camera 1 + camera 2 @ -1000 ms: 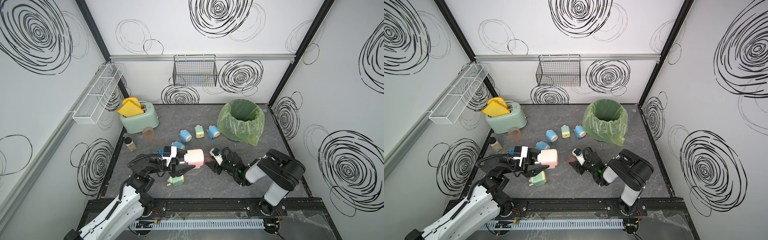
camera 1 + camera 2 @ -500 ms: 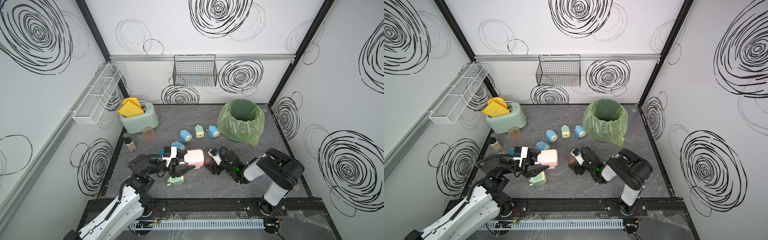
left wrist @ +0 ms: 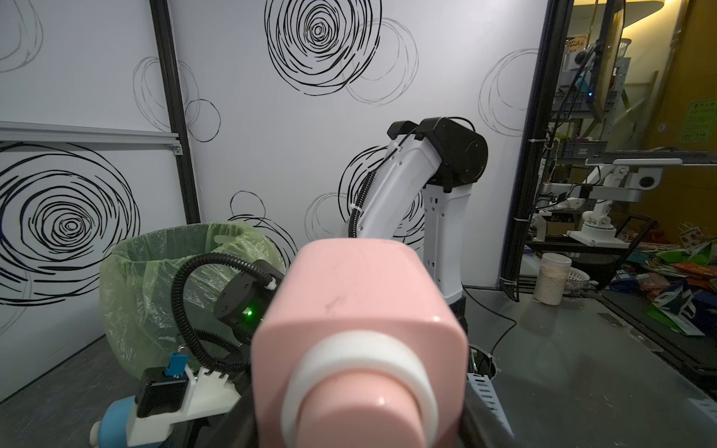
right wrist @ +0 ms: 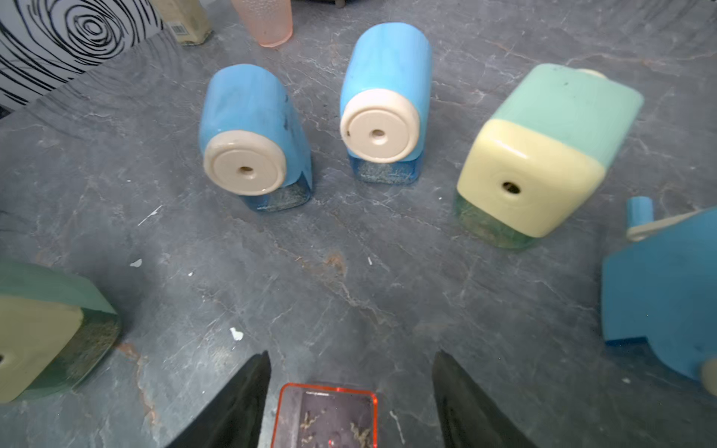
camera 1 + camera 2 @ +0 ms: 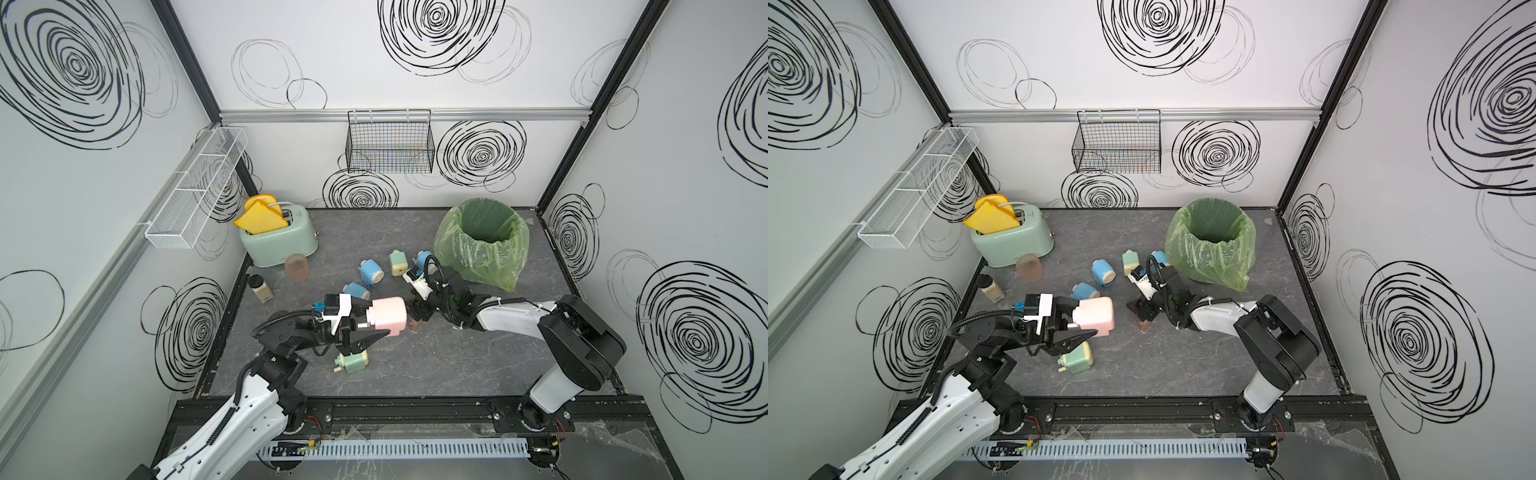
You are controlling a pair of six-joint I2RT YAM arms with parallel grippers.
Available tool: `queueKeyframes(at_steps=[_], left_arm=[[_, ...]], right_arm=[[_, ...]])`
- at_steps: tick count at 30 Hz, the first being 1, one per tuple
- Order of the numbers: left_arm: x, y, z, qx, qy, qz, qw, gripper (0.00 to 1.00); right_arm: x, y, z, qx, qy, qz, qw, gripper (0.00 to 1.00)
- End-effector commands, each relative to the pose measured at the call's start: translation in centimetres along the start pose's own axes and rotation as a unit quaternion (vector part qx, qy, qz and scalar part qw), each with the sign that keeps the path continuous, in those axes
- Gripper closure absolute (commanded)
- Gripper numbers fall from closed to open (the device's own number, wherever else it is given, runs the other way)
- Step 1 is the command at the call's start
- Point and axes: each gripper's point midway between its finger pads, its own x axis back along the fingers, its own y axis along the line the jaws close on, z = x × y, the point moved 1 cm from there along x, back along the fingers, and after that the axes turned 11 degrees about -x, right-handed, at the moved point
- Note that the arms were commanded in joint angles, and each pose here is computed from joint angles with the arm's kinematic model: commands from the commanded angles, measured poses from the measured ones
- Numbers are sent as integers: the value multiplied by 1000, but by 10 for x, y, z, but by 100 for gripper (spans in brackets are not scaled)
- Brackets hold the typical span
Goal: Take out the pencil sharpener tray and clean the shavings
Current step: Place the container at the center of the board, then pick up the container from the center of the board.
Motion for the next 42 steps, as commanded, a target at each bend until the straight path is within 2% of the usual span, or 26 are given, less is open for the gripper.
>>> queueKeyframes(at_steps=[1, 5, 11, 16, 18, 20, 24, 30, 42], left_arm=[[1, 1, -23, -41, -28, -9, 999, 86], [1, 0, -23, -41, -28, -9, 999, 86], [1, 0, -24, -42, -28, -8, 999, 86], [0, 0, -24, -41, -29, -7, 999, 86], [0, 0, -24, -41, -29, -7, 999, 86], [0, -1, -24, -42, -29, -7, 999, 86], [0, -1, -22, -41, -27, -6, 999, 86], [0, -1, -23, -40, -28, -6, 999, 86], [0, -1, -23, -42, -28, -7, 999, 86]], right_arm=[[0, -14, 34, -9, 95, 33, 995, 32], [3, -20, 33, -15, 110, 55, 992, 35], [16, -29, 38, -74, 126, 97, 985, 40], [24, -27, 44, -128, 131, 101, 978, 43], [24, -28, 46, -146, 135, 101, 975, 48], [24, -29, 45, -156, 136, 101, 973, 52], [26, -34, 49, -175, 129, 97, 971, 55], [25, -37, 50, -182, 130, 94, 970, 59], [21, -24, 42, -161, 125, 77, 976, 59]])
